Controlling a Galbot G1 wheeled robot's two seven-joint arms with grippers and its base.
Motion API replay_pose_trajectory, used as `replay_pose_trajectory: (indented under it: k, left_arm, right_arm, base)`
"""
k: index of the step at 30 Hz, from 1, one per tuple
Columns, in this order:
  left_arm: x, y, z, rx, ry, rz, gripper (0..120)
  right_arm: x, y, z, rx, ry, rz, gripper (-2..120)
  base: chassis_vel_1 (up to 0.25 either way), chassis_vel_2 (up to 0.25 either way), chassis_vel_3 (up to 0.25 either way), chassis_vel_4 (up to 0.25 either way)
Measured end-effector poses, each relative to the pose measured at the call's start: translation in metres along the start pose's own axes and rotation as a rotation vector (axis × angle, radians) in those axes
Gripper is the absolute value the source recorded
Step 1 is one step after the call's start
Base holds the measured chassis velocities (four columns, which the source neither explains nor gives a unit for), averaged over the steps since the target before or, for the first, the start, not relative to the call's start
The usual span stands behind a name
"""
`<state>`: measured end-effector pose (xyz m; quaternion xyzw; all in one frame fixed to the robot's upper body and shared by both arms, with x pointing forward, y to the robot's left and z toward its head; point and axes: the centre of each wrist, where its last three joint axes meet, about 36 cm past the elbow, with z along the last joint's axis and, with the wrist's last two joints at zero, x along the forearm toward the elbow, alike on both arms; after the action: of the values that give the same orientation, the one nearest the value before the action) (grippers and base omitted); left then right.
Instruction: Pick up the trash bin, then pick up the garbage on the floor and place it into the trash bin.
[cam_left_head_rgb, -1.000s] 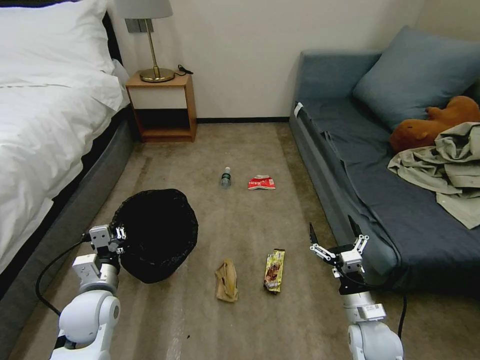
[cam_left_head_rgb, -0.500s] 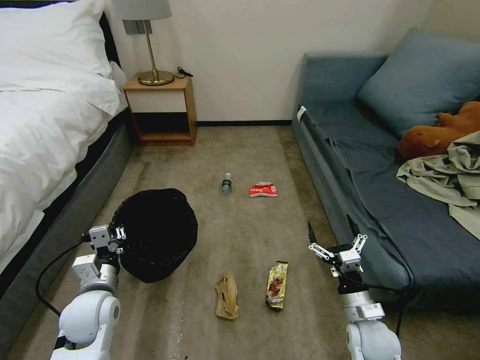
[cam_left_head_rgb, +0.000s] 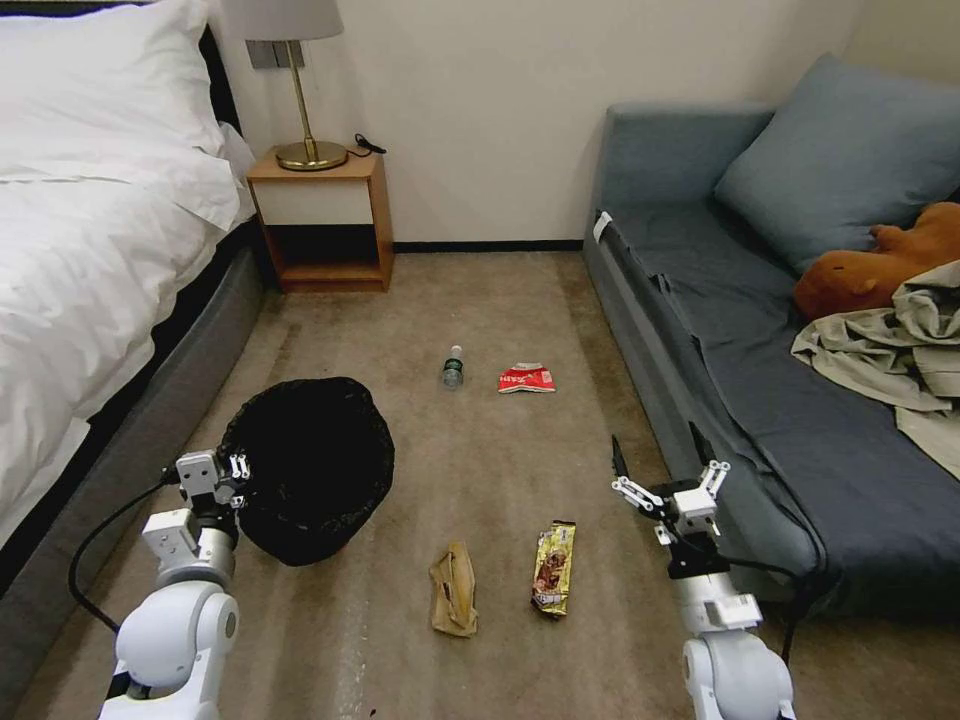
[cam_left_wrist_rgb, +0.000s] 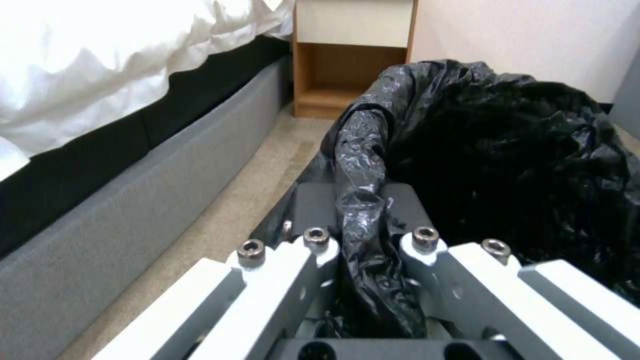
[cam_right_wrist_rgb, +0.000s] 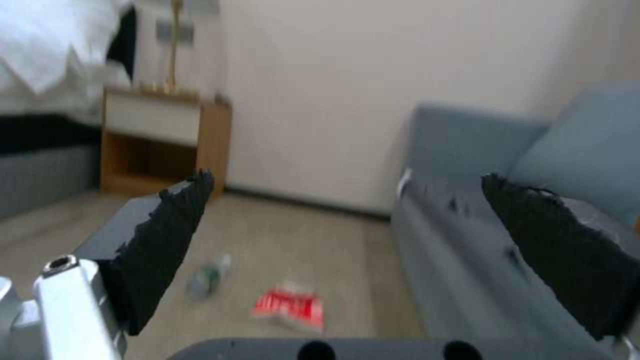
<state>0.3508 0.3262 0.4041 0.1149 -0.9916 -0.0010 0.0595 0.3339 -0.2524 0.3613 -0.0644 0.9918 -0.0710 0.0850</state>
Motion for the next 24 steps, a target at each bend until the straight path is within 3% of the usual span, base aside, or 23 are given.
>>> replay_pose_trajectory:
  k: [3,6,7,10,12,16,21,24]
  left_arm:
    - [-0.001,0.000,-0.001,-0.001,-0.002,0.002,5]
    - [-0.008,-0.004,-0.001,-0.002,-0.005,0.015,5]
    - [-0.008,-0.004,-0.001,-0.002,-0.005,0.015,5]
    - [-0.013,-0.006,0.000,-0.005,-0.004,0.023,5]
    - [-0.013,-0.005,0.001,-0.006,-0.003,0.023,5]
    - [-0.015,-0.005,0.001,-0.007,-0.001,0.022,5]
    - [-0.017,-0.006,0.003,-0.009,0.004,0.024,5]
    - [-0.017,-0.007,0.006,-0.012,0.011,0.025,5]
  right_arm:
    - [-0.008,-0.007,-0.017,-0.033,0.112,-0.024,100]
    - [-0.010,-0.014,-0.052,-0.107,0.346,-0.045,100]
    - [-0.010,-0.014,-0.052,-0.107,0.346,-0.045,100]
    - [-0.006,-0.018,-0.077,-0.177,0.611,-0.093,100]
    - [-0.006,-0.018,-0.080,-0.193,0.671,-0.123,100]
    - [-0.007,-0.016,-0.075,-0.209,0.749,-0.200,100]
    - [-0.010,-0.008,-0.043,-0.244,0.832,-0.292,100]
    - [-0.014,0.000,-0.002,-0.282,0.914,-0.348,100]
  base:
    - [0.000,0.000,0.000,0.000]
    - [0.000,0.000,0.000,0.000]
    - [0.000,0.000,0.000,0.000]
    - [0.000,0.000,0.000,0.000]
    - [0.000,0.000,0.000,0.000]
    - [0.000,0.000,0.000,0.000]
    - [0.000,0.000,0.000,0.000]
    - [0.000,0.000,0.000,0.000]
